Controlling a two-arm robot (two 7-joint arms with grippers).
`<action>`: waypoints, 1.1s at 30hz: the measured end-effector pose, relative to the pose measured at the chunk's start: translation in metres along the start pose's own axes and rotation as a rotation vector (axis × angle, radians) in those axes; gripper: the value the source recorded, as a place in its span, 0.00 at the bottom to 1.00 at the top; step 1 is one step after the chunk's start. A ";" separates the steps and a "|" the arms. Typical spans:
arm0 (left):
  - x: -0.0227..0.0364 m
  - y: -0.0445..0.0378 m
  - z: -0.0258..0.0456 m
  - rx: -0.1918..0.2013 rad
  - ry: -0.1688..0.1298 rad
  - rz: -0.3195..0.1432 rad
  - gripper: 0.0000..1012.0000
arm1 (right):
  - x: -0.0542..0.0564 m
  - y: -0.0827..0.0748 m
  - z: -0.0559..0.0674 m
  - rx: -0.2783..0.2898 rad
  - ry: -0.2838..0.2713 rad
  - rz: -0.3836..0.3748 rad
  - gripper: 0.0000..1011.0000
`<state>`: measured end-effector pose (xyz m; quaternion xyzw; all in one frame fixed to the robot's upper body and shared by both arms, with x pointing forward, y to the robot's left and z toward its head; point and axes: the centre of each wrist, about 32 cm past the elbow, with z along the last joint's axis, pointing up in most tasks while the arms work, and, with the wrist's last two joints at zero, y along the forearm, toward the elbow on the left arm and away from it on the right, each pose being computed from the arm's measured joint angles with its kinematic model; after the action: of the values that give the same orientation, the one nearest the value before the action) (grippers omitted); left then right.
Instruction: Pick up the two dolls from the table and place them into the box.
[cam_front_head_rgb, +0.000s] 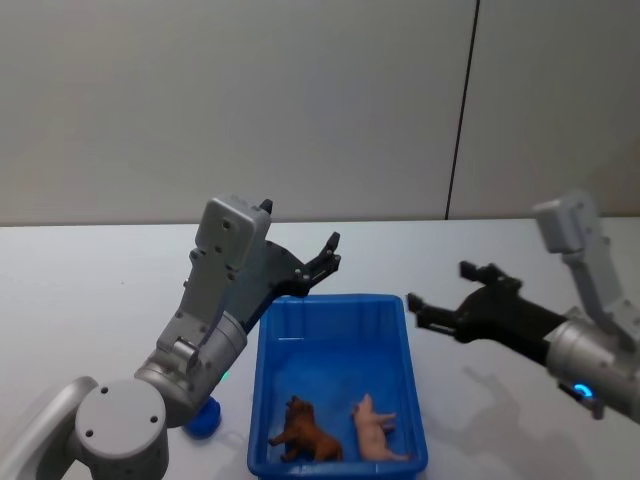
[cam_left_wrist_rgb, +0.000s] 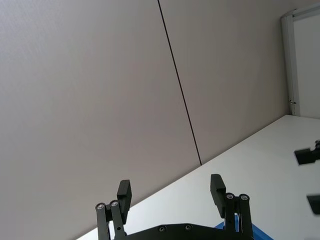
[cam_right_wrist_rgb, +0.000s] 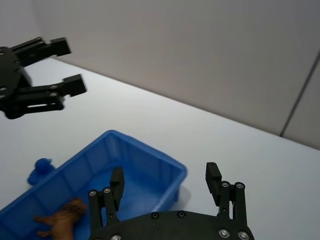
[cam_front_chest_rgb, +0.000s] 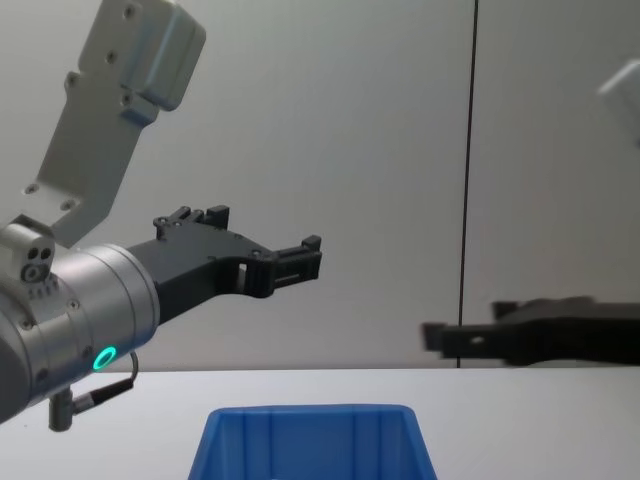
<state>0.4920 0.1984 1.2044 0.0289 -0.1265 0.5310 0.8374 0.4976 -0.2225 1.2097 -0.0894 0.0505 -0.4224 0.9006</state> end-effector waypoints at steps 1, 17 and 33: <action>0.0000 0.0000 0.0000 0.000 0.000 0.000 0.99 | 0.002 -0.003 -0.001 0.003 -0.002 -0.012 0.99; 0.0047 0.0311 0.0002 0.109 0.031 0.055 0.99 | 0.025 -0.055 -0.016 0.113 -0.062 -0.274 0.99; 0.0046 0.0932 -0.0058 0.338 0.132 0.154 0.99 | 0.050 -0.103 -0.032 0.212 -0.125 -0.533 0.99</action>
<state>0.4113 0.2439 1.1919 0.1246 0.0178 0.6078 0.7841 0.4470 -0.3297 1.1987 -0.0305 -0.0748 -0.6406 0.7636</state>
